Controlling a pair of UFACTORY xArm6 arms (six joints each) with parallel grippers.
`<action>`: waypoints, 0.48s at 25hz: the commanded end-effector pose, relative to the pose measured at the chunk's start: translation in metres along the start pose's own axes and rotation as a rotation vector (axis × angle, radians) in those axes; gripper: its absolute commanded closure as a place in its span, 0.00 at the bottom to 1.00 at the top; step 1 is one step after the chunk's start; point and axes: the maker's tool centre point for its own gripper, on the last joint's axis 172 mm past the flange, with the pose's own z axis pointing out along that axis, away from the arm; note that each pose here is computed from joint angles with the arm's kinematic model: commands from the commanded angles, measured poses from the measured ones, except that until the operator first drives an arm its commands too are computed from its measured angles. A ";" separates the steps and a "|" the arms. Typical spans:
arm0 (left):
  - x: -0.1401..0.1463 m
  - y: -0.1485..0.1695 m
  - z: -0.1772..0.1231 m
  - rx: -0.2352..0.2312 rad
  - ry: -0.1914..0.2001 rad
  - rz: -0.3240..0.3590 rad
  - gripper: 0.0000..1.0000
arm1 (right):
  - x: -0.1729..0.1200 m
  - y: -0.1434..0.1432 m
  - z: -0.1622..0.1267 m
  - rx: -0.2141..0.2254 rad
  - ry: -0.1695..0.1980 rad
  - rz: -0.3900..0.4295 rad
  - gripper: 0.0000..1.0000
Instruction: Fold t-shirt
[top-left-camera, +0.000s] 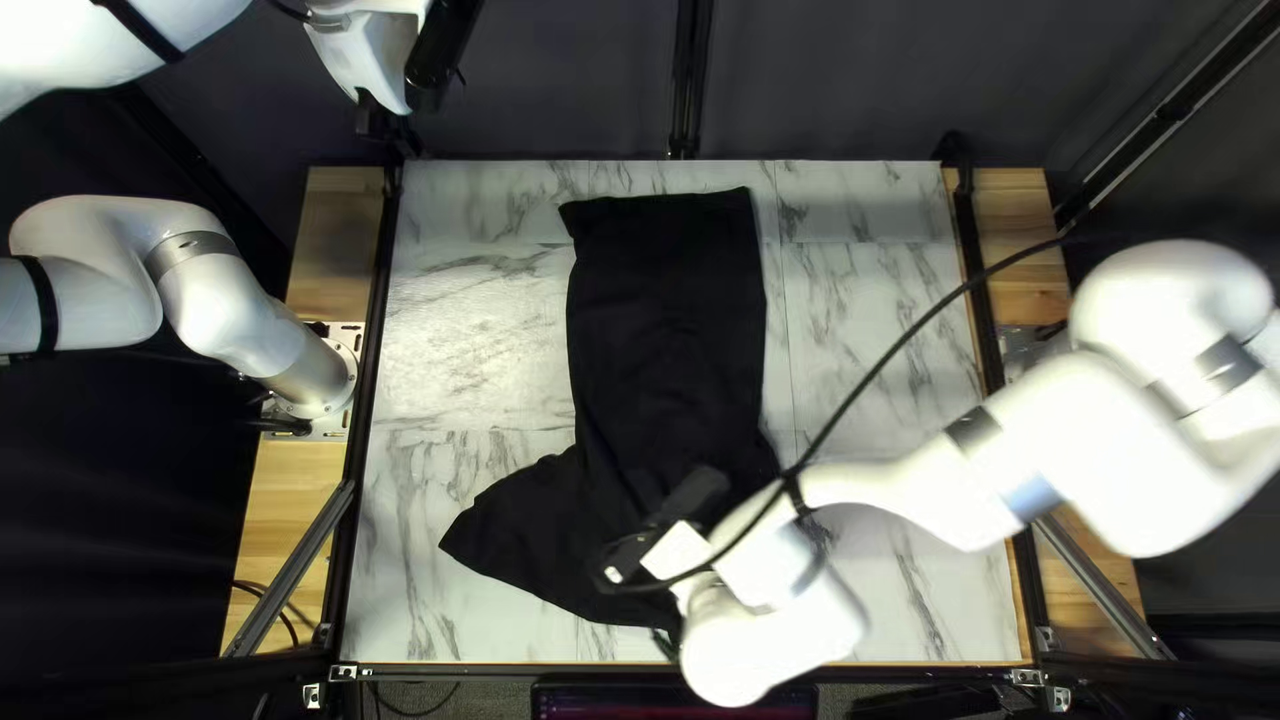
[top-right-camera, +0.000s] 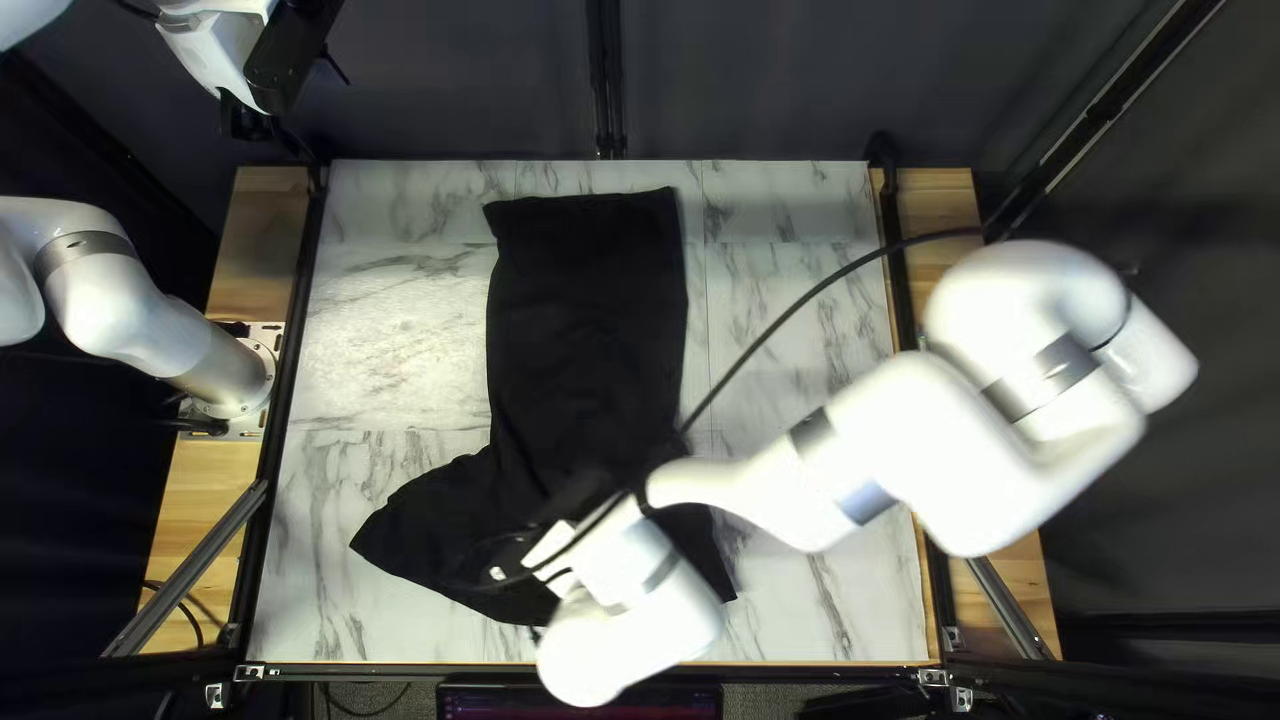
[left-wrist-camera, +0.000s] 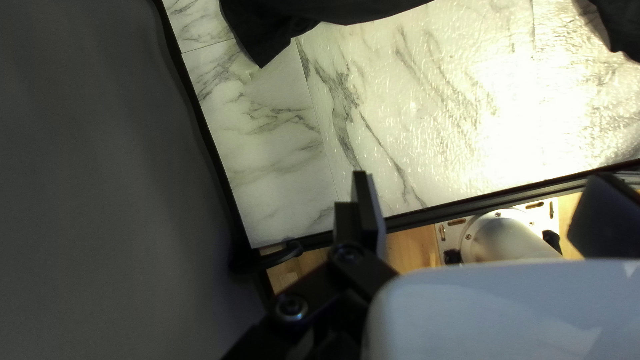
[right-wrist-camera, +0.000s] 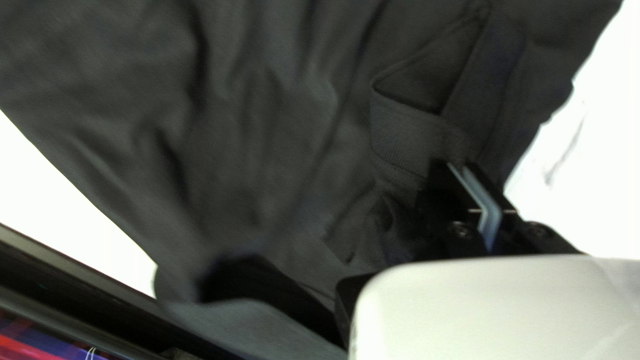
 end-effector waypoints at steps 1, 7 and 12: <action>0.000 0.000 0.000 0.000 0.000 0.000 0.00 | -0.006 0.016 0.001 0.048 0.030 0.011 1.00; 0.000 0.000 0.000 0.000 0.000 0.000 0.00 | -0.013 0.027 0.009 0.073 0.036 0.040 1.00; 0.000 0.000 0.000 0.000 0.000 0.000 0.00 | -0.022 0.028 0.019 0.069 0.014 0.049 0.00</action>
